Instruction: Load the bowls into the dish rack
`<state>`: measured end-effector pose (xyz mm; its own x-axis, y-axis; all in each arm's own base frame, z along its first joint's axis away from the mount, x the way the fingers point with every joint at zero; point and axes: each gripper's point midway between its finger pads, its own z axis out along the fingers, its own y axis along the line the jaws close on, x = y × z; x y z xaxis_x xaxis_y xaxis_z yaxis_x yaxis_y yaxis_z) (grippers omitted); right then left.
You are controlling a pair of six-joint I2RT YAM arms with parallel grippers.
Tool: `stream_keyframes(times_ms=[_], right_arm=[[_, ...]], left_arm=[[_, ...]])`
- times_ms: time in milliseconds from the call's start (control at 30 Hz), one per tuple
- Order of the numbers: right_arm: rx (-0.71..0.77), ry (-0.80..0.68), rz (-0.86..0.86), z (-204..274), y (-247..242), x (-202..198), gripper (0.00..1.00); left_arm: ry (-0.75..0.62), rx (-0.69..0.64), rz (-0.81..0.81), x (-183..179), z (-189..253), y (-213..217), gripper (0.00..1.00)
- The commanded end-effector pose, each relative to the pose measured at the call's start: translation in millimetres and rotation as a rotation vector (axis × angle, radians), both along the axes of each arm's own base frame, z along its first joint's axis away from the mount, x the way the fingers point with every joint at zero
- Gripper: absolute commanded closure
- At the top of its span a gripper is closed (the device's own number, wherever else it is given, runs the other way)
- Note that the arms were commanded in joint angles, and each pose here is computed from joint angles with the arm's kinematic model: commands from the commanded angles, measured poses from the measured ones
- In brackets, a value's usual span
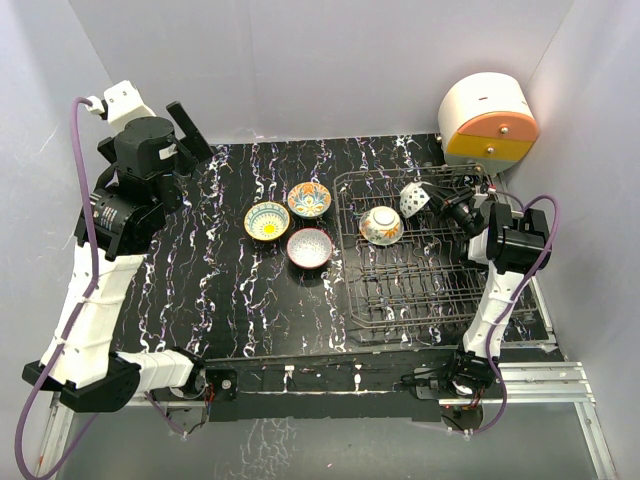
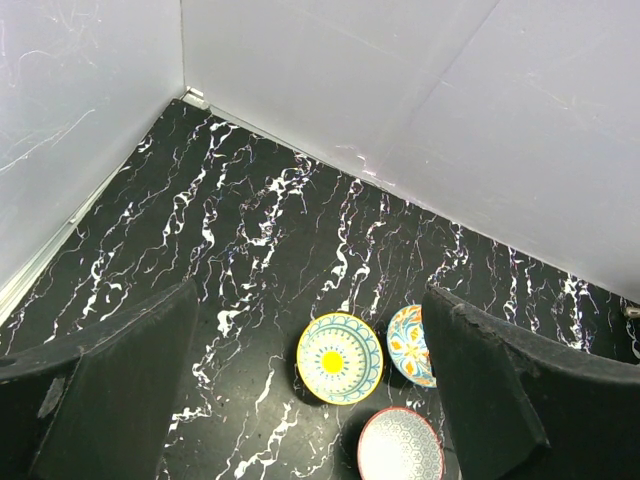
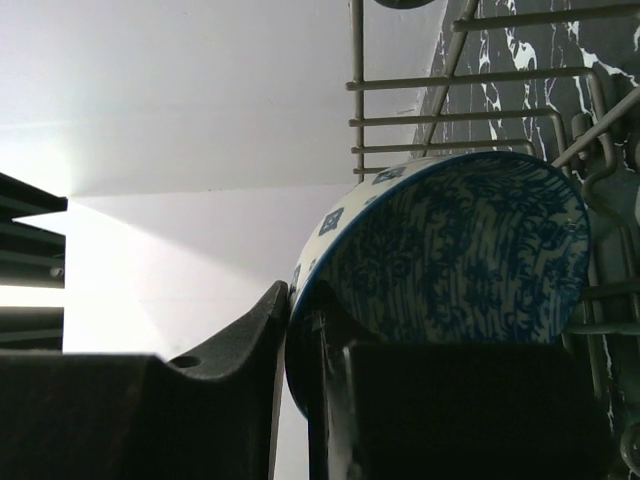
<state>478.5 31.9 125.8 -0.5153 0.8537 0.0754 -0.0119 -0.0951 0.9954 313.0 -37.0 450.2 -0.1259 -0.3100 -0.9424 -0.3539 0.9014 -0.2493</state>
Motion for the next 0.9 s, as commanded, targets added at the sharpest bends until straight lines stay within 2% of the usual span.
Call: stream_keyframes(times_ms=[0,100,467,533,867], right_arm=[[-0.006,0.046,-0.022,-19,2,-11,0.85],[-0.022,0.08,-0.035,-25,1,-15,0.79],[-0.067,0.194,-0.117,-36,-21,-28,0.73],[-0.104,0.221,-0.134,-37,-26,-29,0.68],[-0.374,0.478,-0.125,-56,-49,-29,0.6]], left_arm=[[-0.029,-0.012,0.0,-1,8,0,0.09],[-0.031,-0.011,0.001,-2,9,1,0.09],[-0.029,-0.008,-0.022,2,8,-4,0.09],[-0.03,-0.009,-0.026,3,7,-5,0.09],[-0.033,-0.021,-0.025,-4,3,-2,0.09]])
